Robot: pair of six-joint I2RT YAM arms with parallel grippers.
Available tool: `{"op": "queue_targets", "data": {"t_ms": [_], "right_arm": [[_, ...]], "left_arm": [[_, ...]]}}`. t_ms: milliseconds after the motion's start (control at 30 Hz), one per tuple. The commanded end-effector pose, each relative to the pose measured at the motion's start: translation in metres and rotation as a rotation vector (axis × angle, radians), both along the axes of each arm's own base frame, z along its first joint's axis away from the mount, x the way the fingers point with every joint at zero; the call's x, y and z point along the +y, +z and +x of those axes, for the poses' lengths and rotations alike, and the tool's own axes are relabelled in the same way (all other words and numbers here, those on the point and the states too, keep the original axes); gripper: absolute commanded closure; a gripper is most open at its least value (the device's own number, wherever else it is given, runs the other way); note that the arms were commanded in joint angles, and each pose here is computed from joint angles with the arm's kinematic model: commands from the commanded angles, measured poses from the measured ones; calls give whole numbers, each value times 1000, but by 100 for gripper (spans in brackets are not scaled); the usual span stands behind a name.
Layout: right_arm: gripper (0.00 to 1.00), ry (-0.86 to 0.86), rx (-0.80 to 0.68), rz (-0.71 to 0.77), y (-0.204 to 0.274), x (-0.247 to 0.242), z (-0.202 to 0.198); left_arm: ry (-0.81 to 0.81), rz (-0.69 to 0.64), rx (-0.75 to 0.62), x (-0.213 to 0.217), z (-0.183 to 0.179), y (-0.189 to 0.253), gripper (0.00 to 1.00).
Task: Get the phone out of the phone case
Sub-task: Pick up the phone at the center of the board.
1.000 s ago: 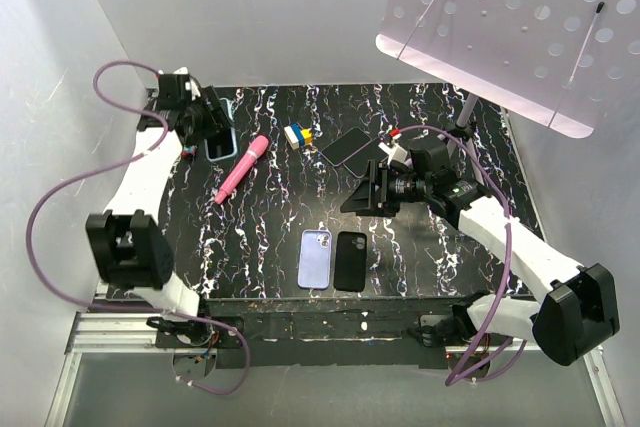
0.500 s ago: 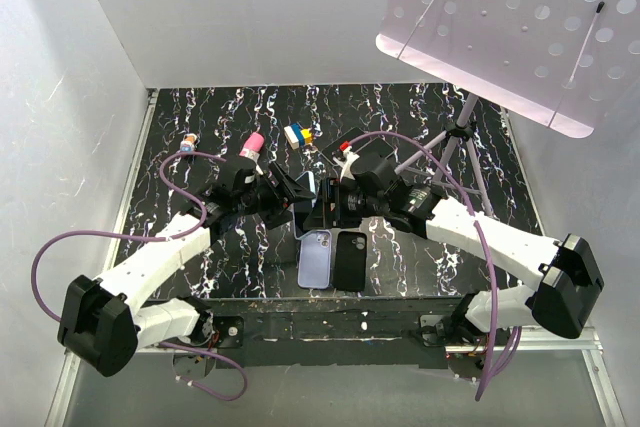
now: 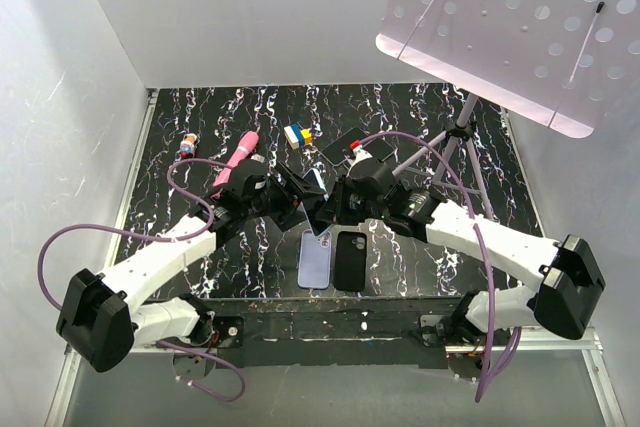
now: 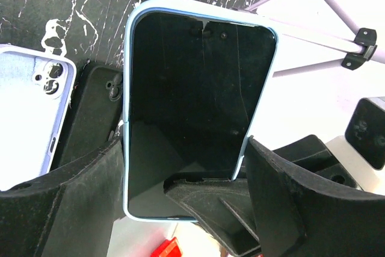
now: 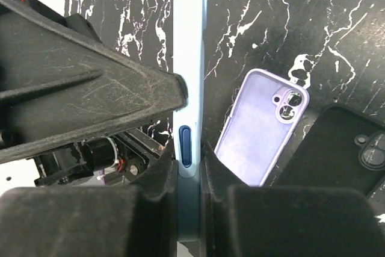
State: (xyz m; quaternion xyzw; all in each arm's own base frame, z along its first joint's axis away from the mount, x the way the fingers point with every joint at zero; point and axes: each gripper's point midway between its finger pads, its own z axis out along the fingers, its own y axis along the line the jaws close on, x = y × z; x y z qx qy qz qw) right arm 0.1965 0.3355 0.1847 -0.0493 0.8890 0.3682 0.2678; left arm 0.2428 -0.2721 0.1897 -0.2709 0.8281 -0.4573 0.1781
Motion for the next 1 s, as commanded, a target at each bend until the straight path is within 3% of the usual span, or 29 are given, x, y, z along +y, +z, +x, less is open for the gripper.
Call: {"op": "queue_targets", "data": {"t_ms": [0, 67, 133, 400, 467, 600, 767, 900, 967], "right_arm": [[99, 45, -49, 93, 20, 11, 1], [99, 59, -48, 123, 28, 7, -1], [99, 59, -37, 180, 37, -2, 2], [99, 160, -79, 502, 95, -40, -7], [99, 197, -134, 575, 114, -50, -12], [99, 318, -213, 676, 149, -53, -32], [99, 372, -264, 795, 179, -53, -42], [99, 395, -233, 827, 184, -49, -40], [99, 410, -233, 857, 186, -48, -41]], "left_arm": [[-6, -95, -119, -11, 10, 50, 91], [-3, -70, -176, -6, 12, 58, 34], [-10, -35, -260, -1, 13, 70, 3], [-38, 80, -531, 39, 6, 112, 2], [-48, 31, -582, 42, 1, 122, 2], [-145, -195, -655, 24, -11, 147, 2], [-279, -423, -654, -2, -18, 165, 3], [-303, -467, -666, -13, -25, 171, 15], [-307, -453, -658, -17, -25, 167, 29]]}}
